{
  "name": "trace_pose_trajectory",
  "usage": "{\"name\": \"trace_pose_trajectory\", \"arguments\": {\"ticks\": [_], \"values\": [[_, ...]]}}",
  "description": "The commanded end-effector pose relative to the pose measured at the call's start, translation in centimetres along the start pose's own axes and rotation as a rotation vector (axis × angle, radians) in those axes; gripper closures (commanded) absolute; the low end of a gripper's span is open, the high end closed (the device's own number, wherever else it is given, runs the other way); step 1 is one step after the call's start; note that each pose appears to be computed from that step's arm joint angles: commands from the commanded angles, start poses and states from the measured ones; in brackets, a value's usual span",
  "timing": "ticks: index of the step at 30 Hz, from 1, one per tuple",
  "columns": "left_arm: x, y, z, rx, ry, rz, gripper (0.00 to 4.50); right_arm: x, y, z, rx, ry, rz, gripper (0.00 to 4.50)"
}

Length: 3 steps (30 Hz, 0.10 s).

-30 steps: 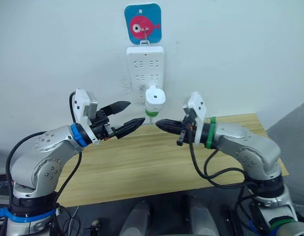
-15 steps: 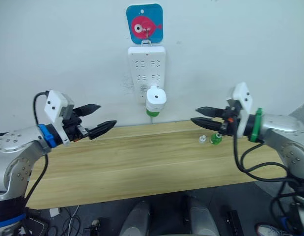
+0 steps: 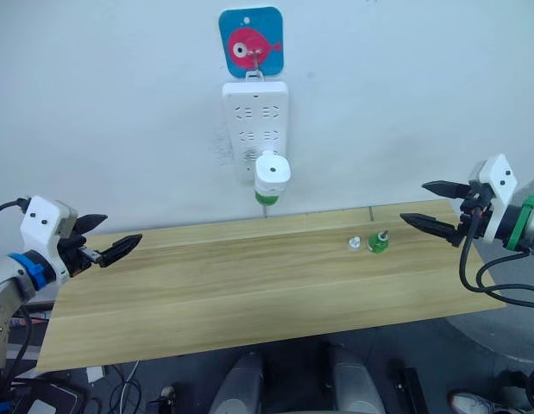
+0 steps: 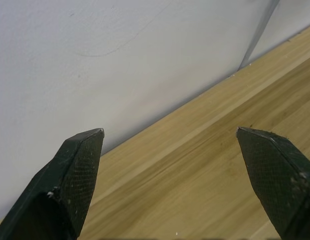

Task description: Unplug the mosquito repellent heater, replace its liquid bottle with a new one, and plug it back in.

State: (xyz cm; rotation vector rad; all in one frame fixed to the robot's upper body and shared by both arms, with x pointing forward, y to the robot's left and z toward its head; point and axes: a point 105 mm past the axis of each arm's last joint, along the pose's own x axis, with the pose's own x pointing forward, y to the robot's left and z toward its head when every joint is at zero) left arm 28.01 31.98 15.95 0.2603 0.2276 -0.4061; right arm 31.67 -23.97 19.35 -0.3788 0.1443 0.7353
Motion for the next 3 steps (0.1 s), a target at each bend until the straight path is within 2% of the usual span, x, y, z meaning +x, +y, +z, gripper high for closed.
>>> {"name": "trace_pose_trajectory", "arguments": {"ticks": [1, 3], "values": [[-0.23, 0.33, 2.22, 0.052, -0.071, 0.029, 0.0, -0.16, -0.38, 1.39, -0.052, -0.049, -0.024, 0.03], [-0.18, 0.26, 2.36, 0.05, -0.068, 0.02, 0.0, -0.12, -0.52, 1.4, -0.06, -0.048, -0.028, 0.03]]}}
